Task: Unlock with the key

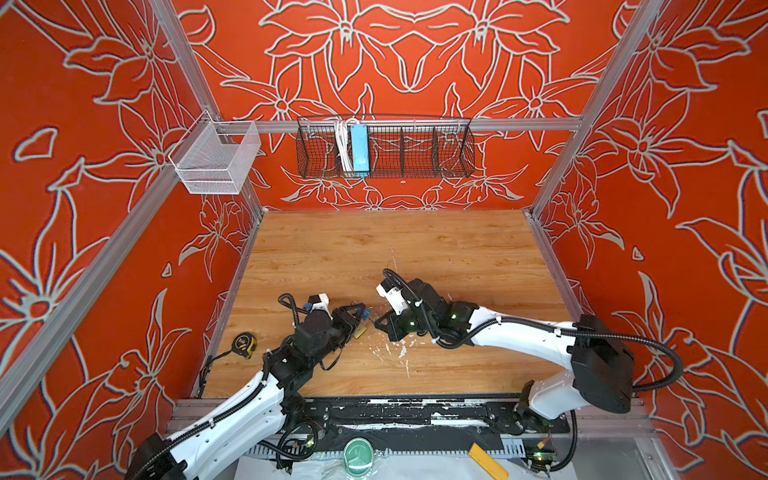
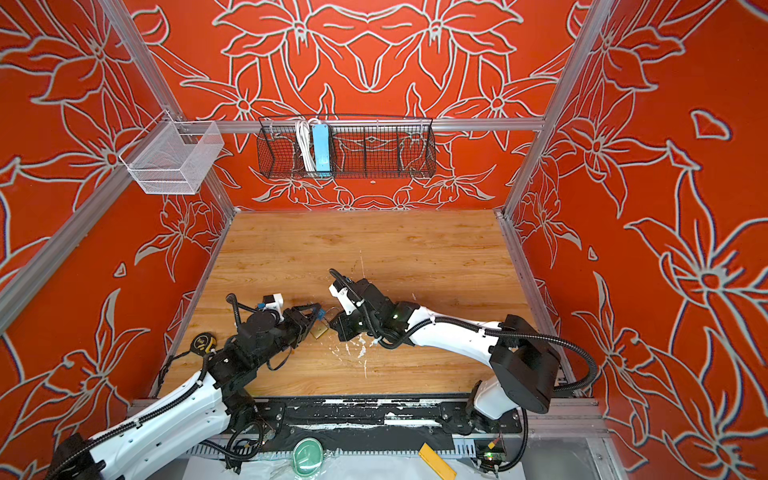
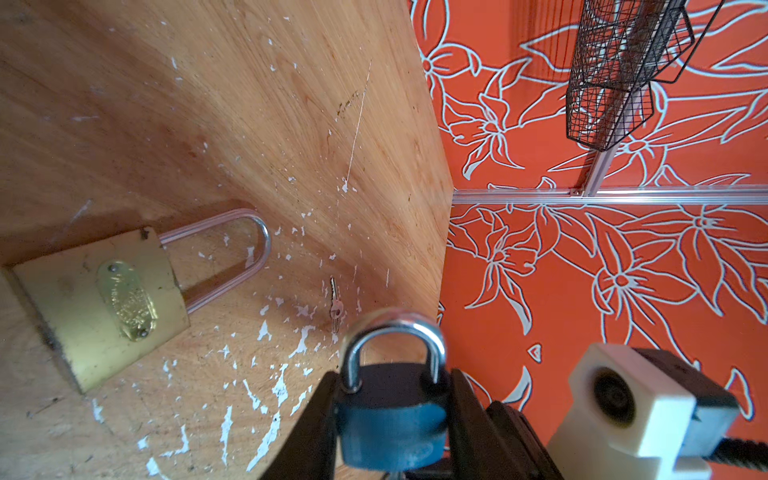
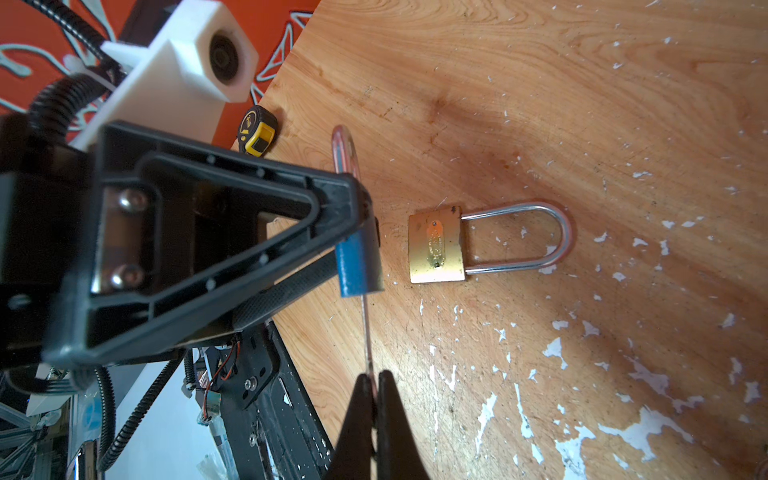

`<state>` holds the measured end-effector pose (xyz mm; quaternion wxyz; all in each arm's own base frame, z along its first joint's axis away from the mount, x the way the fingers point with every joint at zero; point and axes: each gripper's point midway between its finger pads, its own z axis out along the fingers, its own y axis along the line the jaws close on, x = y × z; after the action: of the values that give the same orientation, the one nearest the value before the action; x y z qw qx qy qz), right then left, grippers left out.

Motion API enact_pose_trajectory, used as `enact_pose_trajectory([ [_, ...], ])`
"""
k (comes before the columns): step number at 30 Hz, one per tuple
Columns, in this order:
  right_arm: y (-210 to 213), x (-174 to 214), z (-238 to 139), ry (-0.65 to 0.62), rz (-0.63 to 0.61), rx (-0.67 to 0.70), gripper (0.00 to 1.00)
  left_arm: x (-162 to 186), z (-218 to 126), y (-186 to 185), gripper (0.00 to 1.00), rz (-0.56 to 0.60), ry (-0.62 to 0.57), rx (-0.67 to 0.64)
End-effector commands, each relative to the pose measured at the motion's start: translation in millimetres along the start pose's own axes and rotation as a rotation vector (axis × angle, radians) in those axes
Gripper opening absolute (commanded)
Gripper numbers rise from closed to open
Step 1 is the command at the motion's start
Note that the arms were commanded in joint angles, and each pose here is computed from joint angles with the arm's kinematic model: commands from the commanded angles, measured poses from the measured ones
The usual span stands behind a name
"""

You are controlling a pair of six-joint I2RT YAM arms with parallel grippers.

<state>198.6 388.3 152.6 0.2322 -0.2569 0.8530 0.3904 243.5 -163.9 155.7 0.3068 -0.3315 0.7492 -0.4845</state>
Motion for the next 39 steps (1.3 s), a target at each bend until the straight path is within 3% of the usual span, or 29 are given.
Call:
enact_pose_trajectory([
  [1, 33, -37, 1, -0.102, -0.025, -0.115, 0.0, 16, -7, -44, 0.0, 0.025, 0.097, 0.153],
  [10, 25, -49, -2, -0.138, -0.071, -0.035, 0.0, 25, -3, -37, 0.0, 0.055, 0.155, 0.042],
  [17, 19, -56, -13, -0.197, -0.137, 0.011, 0.0, 38, 4, -47, 0.0, 0.055, 0.232, 0.108],
  [23, 32, -56, -10, -0.202, 0.001, -0.163, 0.0, 43, 6, -50, 0.0, 0.075, 0.267, 0.077],
  [30, 11, -37, -14, -0.21, 0.201, -0.268, 0.0, 61, 22, -28, 0.0, -0.012, 0.368, -0.079],
  [39, -10, -6, -15, -0.184, 0.26, -0.237, 0.0, 70, 26, -2, 0.0, -0.06, 0.389, -0.244],
])
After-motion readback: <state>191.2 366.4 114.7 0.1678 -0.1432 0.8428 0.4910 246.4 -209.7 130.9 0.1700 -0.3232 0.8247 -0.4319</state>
